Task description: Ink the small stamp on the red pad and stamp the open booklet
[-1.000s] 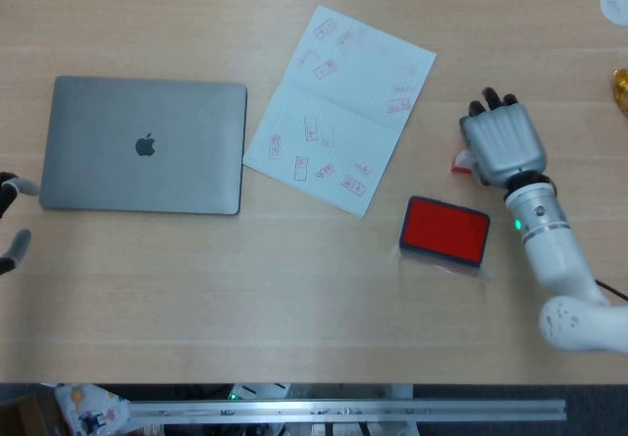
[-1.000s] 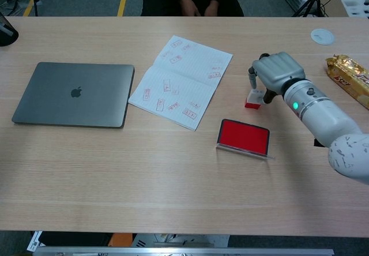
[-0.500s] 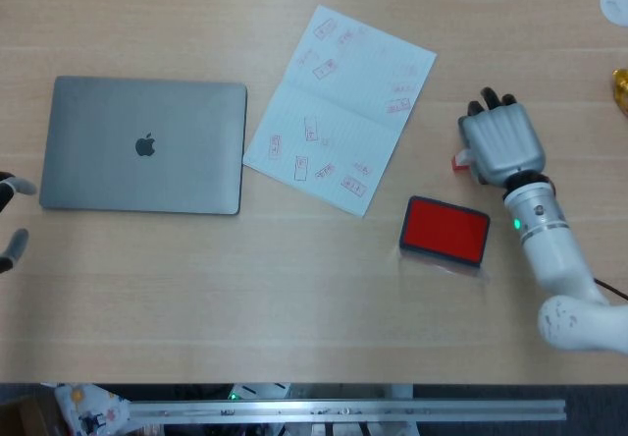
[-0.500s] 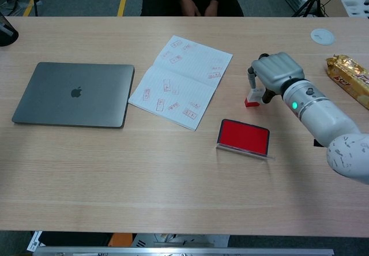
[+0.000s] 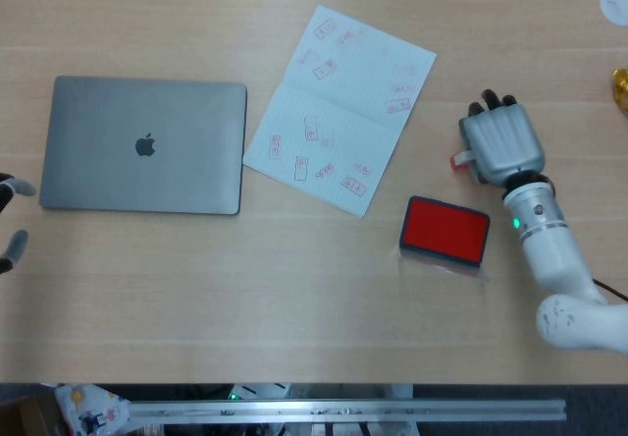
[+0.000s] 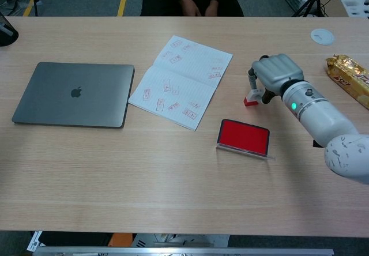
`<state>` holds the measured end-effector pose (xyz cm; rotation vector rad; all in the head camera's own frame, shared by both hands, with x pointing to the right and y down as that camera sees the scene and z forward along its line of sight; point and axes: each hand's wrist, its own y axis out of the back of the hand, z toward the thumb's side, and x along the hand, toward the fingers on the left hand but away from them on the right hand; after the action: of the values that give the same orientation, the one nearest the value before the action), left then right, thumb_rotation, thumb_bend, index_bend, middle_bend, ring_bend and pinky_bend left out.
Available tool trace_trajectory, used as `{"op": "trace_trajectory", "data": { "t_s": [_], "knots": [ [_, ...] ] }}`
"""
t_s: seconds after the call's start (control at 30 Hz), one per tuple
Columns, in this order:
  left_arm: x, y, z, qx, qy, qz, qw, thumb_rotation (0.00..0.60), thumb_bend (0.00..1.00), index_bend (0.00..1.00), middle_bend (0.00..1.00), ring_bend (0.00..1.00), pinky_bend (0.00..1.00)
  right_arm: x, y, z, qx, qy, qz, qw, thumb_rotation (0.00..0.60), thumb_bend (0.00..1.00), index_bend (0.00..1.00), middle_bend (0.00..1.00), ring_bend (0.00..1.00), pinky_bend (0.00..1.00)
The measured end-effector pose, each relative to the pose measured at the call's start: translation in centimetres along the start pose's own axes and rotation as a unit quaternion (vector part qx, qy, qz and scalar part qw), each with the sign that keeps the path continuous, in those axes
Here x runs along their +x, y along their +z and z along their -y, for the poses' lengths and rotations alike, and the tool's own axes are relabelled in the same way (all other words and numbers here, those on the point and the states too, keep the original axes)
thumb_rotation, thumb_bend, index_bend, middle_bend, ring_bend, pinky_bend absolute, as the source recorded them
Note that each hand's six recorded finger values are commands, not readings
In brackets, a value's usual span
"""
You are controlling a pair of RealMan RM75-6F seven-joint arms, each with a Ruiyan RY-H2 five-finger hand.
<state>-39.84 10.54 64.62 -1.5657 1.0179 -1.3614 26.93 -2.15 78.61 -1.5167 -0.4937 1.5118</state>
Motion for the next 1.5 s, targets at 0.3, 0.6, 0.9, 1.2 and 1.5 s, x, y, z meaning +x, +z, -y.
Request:
{"op": "trace_trajectory", "data": {
  "t_s": [0.3,0.6,0.9,1.2,1.5],
  "knots": [
    [-0.1,-0.2,-0.2,-0.001,0.000,-0.005,1.0000,0.600,0.30,0.35,0.34,0.30,0.31,0.6,0.3,-0.9,-0.023,0.001,-0.020,0.9996,0.600,0.32,0.64,0.40,0.18,0.26],
    [-0.4,-0.1,-0.4,-0.002,-0.003,-0.007,1.0000,0.600,0.30,0.35,0.34,0.30,0.31,3.9,0.3,-3.9,-0.072,0.032,-0.088,0.9930,0.600,0.34,0.64,0.43,0.22,0.28],
    [-0.7,0.0,-0.4,-0.003,-0.006,-0.008,0.9999,0.600,0.30,0.35,0.34,0.30,0.31,6.8,0.8,-3.7,-0.057,0.081,-0.144,0.9846,0.600,0.39,0.67,0.46,0.27,0.31],
    [-1.0,-0.4,-0.2,-0.005,-0.010,-0.014,0.9999,0.600,0.30,0.35,0.34,0.30,0.31,6.7,0.7,-3.4,-0.008,0.075,-0.143,0.9869,0.600,0.44,0.68,0.47,0.28,0.32],
    [-1.2,-0.8,0.0,-0.009,-0.010,-0.019,0.9997,0.600,0.30,0.35,0.34,0.30,0.31,6.4,2.2,-3.3,0.053,0.067,-0.157,0.9840,0.600,0.45,0.69,0.48,0.29,0.32]
  ]
}}
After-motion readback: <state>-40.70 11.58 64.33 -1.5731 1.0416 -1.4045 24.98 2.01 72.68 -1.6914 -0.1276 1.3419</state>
